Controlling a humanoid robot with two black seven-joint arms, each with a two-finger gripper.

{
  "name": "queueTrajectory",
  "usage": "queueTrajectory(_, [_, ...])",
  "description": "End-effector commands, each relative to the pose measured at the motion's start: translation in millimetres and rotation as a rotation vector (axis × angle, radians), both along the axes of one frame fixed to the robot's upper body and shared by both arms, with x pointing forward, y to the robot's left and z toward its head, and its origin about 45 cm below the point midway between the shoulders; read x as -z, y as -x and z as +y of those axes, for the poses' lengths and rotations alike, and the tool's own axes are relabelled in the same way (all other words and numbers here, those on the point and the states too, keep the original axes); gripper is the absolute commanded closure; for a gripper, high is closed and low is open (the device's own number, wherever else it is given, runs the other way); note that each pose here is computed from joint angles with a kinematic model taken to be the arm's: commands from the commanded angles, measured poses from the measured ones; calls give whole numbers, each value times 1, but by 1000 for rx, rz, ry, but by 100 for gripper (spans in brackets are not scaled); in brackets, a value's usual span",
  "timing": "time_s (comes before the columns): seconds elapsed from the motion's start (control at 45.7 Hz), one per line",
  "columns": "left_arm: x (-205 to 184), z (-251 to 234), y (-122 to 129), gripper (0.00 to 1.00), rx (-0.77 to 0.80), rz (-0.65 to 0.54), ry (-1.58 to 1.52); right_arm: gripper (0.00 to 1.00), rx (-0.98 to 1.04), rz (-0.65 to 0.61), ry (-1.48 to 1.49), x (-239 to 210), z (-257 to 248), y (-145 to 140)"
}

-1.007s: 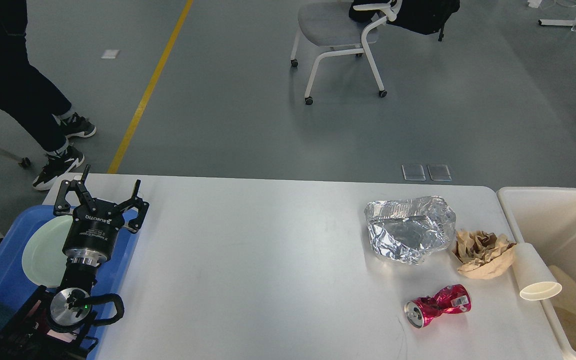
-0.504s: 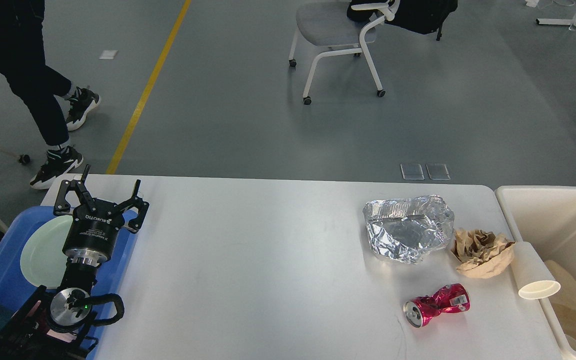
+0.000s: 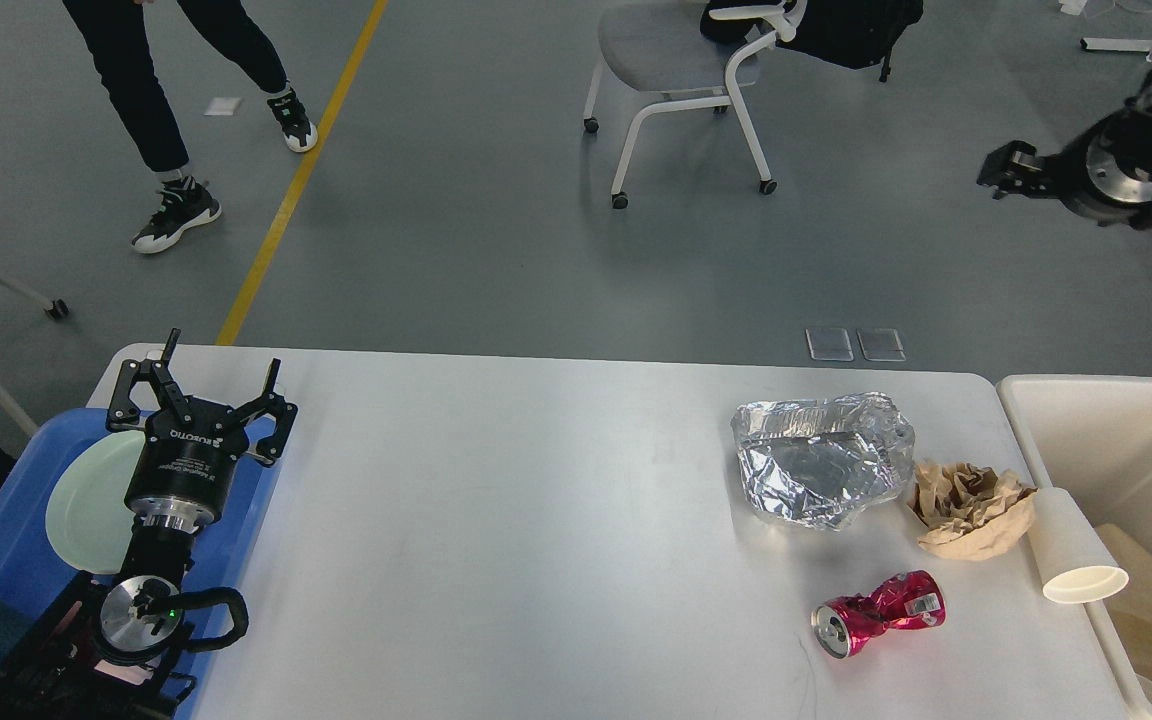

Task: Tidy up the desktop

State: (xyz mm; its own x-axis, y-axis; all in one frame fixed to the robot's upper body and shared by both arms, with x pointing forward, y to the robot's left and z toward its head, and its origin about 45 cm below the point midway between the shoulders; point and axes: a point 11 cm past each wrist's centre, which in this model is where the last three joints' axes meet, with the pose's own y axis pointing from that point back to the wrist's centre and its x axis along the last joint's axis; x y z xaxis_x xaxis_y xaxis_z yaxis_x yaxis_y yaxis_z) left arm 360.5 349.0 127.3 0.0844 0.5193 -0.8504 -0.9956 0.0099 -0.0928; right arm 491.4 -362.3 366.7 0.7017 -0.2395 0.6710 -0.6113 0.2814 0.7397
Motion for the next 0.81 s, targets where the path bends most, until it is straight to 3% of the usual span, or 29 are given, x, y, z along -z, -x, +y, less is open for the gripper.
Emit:
queueTrajectory(0.0, [0,0,0,4,0,1,0,0,-209,95,-6,-54,92,13])
queueTrajectory(0.131, [0,0,0,4,0,1,0,0,-356,201,-29,-87,148,48])
queueTrajectory(0.35, [0,0,0,4,0,1,0,0,-494,314,-12,-116,188,118])
queueTrajectory(0.613, [0,0,0,4,0,1,0,0,-489,388,-56,-102,188,137])
queueTrajectory(0.788, [0,0,0,4,0,1,0,0,-560,552,-64,-96,196,172])
